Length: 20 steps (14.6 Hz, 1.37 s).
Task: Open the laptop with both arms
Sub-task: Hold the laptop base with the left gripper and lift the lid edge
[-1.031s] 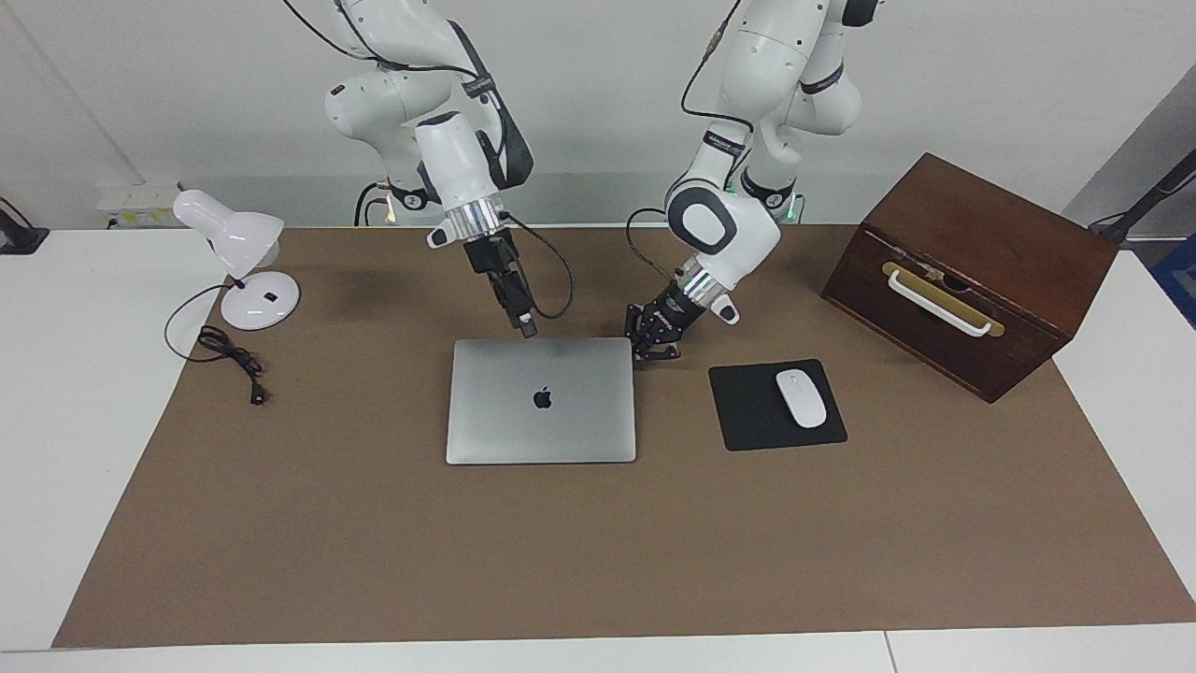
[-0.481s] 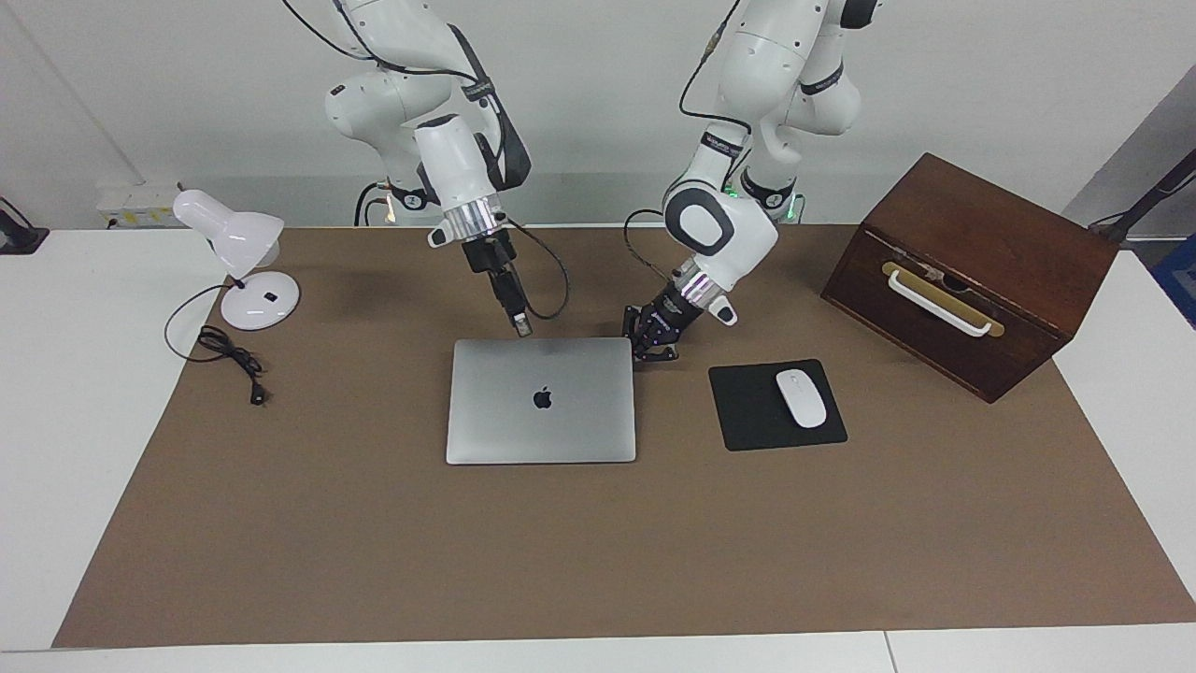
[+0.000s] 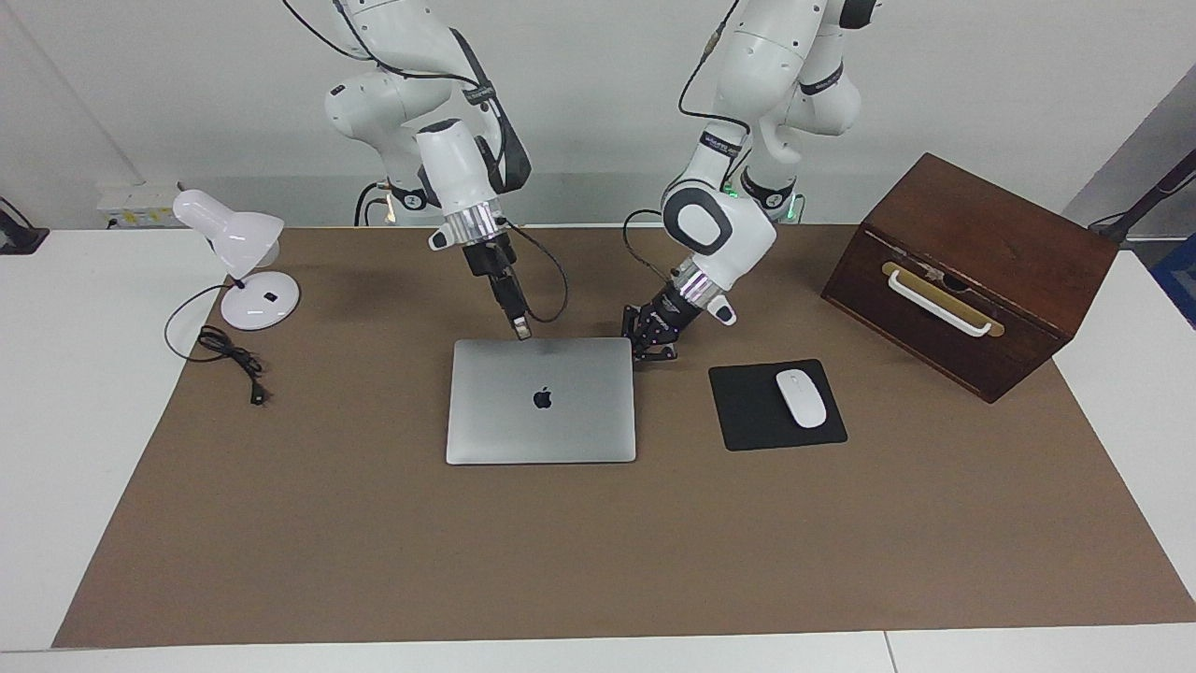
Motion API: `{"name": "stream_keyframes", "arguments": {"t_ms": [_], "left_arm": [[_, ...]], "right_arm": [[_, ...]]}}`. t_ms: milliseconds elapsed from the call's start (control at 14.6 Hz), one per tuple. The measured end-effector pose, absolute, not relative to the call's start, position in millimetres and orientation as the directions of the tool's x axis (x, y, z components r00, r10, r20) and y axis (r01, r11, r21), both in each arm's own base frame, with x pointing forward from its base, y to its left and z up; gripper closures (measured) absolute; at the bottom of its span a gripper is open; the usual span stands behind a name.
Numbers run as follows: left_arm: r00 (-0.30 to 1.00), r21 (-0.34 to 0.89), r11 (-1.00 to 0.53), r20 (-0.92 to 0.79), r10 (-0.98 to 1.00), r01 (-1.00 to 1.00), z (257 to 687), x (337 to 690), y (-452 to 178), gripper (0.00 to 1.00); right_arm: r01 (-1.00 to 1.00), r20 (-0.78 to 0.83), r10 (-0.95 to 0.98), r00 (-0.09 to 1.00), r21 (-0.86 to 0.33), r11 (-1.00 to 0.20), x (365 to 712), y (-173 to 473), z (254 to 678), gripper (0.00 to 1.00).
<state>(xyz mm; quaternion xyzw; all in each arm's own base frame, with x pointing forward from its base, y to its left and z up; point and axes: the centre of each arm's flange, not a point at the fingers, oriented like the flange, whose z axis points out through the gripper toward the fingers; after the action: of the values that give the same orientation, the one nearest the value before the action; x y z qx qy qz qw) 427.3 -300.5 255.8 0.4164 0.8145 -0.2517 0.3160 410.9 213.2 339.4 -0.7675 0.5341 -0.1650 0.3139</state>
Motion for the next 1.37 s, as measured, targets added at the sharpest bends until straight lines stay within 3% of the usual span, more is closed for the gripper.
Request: {"name": "stream_keyframes", "arguments": {"t_ms": [1374], "left_arm": [[-0.452,-0.146,0.526,-0.724,0.52,0.838,255.7,427.3,-300.6,0.99]], "right_arm": [[-0.727,-0.066,-0.937,0.344,-0.651,-0.221,437.8,210.1,326.1,0.0]]}}
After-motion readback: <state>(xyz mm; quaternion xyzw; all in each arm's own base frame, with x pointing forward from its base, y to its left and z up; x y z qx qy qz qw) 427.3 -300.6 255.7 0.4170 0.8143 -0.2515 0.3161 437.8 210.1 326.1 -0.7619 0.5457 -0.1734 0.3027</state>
